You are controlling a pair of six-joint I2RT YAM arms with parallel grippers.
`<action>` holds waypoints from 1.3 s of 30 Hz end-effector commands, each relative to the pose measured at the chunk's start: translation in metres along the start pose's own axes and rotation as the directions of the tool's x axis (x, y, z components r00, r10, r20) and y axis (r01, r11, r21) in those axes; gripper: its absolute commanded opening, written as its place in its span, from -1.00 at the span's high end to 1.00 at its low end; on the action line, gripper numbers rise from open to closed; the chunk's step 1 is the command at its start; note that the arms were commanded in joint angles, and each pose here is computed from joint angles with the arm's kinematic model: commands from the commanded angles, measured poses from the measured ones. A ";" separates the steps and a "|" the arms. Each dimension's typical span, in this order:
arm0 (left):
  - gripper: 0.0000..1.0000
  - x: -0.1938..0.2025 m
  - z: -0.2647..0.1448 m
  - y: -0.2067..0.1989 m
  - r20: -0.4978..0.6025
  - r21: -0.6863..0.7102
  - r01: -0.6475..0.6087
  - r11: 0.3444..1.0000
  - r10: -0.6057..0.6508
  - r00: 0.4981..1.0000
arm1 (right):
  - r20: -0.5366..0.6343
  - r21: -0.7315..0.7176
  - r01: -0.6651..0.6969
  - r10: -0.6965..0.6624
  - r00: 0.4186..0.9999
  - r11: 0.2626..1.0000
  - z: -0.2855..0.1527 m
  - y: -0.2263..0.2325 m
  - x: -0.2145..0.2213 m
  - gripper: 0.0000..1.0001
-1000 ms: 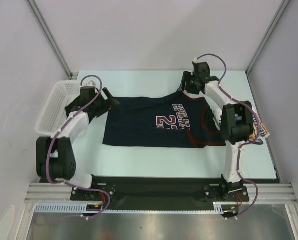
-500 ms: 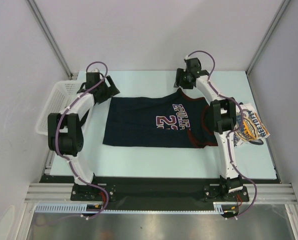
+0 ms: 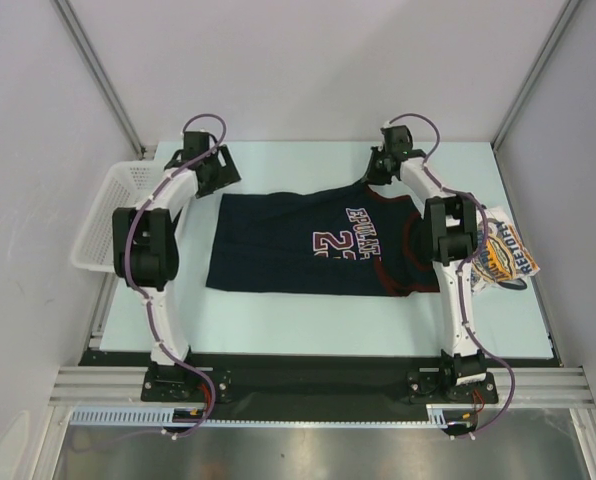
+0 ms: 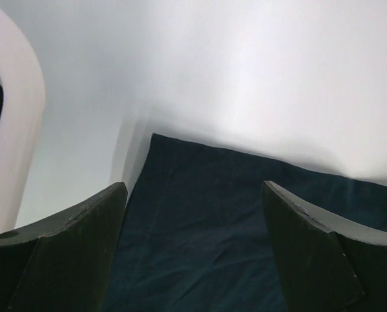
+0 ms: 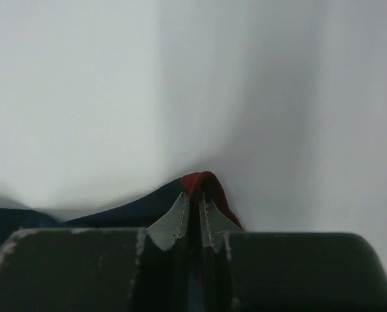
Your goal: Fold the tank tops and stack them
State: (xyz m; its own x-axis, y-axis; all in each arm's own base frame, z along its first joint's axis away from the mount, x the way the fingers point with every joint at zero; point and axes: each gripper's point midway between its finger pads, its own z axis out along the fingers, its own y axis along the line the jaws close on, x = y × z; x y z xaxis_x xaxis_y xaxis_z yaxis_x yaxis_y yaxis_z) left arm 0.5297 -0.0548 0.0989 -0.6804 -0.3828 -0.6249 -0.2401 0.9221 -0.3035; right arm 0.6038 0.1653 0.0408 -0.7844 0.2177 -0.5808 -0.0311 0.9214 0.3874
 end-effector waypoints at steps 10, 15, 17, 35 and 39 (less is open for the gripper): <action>-0.66 0.007 0.033 -0.007 -0.071 -0.062 -0.113 0.992 0.109 0.992 | 0.159 -0.068 -0.046 0.056 0.986 0.997 -0.040 0.003 -0.052 0.88; -0.63 0.001 0.045 -0.013 -0.074 -0.053 -0.108 0.993 0.104 0.992 | 0.161 -0.081 -0.042 0.055 0.985 0.996 -0.042 0.006 -0.052 0.88; -0.53 0.008 0.055 -0.013 -0.101 -0.049 -0.104 0.993 0.098 0.990 | 0.160 -0.084 -0.044 0.057 0.986 0.996 -0.043 0.007 -0.051 0.89; 0.99 -0.055 0.041 -0.019 0.155 -0.024 -0.051 0.998 0.054 0.986 | 0.215 -0.110 -0.017 0.040 0.976 0.994 -0.068 0.016 -0.054 0.85; 0.99 -0.049 0.008 -0.008 0.216 -0.041 -0.020 0.999 0.029 0.976 | 0.271 -0.124 -0.004 0.038 0.962 0.992 -0.088 0.026 -0.056 0.83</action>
State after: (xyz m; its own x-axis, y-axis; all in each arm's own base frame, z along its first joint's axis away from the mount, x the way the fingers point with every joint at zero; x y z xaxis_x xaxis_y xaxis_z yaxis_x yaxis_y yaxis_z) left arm 0.5623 -0.0565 0.0503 -0.6923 -0.3227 -0.6455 -0.2459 0.9464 -0.2094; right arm 0.5848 0.1449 0.0784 -0.7119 0.3115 -0.6294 -0.0278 0.8830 0.4686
